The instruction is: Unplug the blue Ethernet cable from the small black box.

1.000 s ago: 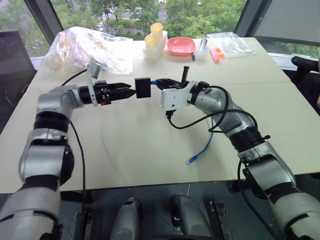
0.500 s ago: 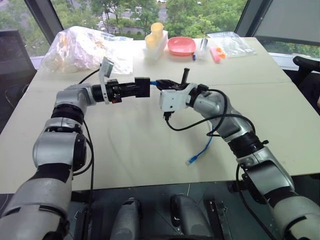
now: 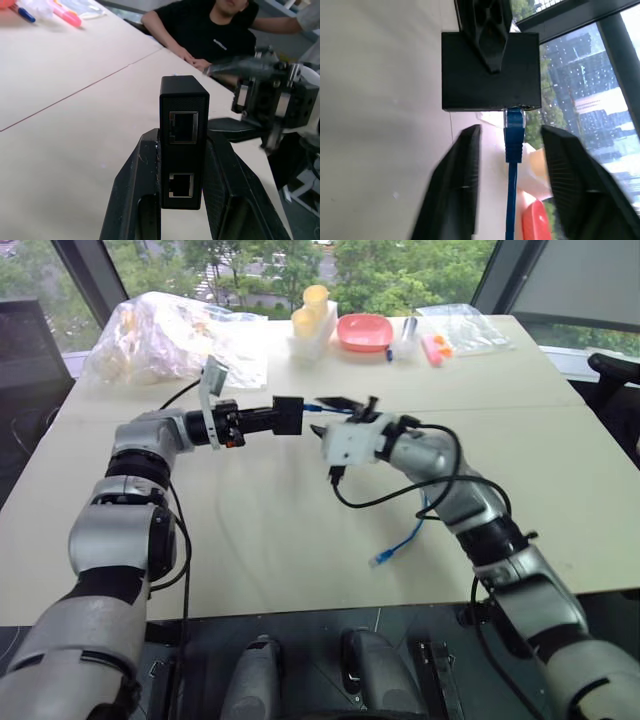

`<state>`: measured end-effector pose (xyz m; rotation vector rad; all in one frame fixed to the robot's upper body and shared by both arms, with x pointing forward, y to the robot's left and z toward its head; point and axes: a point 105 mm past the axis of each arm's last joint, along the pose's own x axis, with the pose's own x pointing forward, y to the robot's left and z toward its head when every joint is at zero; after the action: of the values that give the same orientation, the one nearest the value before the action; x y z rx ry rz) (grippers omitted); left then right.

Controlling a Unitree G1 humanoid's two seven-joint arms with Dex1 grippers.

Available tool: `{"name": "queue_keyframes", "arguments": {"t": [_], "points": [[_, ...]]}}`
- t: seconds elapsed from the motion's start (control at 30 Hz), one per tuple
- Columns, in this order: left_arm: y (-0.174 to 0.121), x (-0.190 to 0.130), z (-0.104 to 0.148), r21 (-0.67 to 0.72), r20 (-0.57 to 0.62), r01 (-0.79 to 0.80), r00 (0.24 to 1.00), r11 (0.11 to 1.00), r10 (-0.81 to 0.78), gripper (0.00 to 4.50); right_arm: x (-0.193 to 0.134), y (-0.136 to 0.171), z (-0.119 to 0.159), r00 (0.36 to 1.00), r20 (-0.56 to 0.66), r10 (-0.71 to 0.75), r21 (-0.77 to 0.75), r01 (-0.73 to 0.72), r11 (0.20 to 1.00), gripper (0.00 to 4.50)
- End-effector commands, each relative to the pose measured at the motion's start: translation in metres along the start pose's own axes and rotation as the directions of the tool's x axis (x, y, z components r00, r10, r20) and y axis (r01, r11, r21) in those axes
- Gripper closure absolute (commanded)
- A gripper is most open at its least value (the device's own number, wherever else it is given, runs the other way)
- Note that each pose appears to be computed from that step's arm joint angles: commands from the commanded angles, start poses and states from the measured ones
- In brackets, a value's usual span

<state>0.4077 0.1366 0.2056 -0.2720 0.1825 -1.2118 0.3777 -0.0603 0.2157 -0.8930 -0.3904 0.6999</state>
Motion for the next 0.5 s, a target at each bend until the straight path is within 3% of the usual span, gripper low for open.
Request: {"name": "queue_keyframes", "arguments": {"t": [0.03,0.13,0.27,0.4,0.5], "points": [[-0.003,-0.008,0.014,0.005,0.064,0.013,0.998,1.0,-0.013,3.98,-0.023,0.002,0.009,0.996,0.091,-0.018,0.531,-0.033,0.847,0.81],[-0.009,-0.007,0.017,-0.024,0.086,0.062,0.994,0.998,-0.059,3.98,-0.031,0.021,0.024,0.977,0.212,-0.024,0.79,-0.157,0.593,0.81],[-0.02,-0.008,0.022,-0.07,0.119,0.152,0.982,0.986,-0.143,3.98,-0.028,0.026,0.04,0.953,0.277,-0.126,0.933,-0.235,0.273,0.81],[-0.031,-0.012,0.023,-0.103,0.137,0.233,0.966,0.967,-0.218,3.98,-0.02,0.026,0.048,0.94,0.276,-0.2,0.958,-0.252,0.137,0.81],[-0.037,-0.016,0.02,-0.118,0.133,0.263,0.96,0.957,-0.247,3.98,-0.015,0.027,0.051,0.937,0.272,-0.219,0.961,-0.254,0.107,0.81]]}}
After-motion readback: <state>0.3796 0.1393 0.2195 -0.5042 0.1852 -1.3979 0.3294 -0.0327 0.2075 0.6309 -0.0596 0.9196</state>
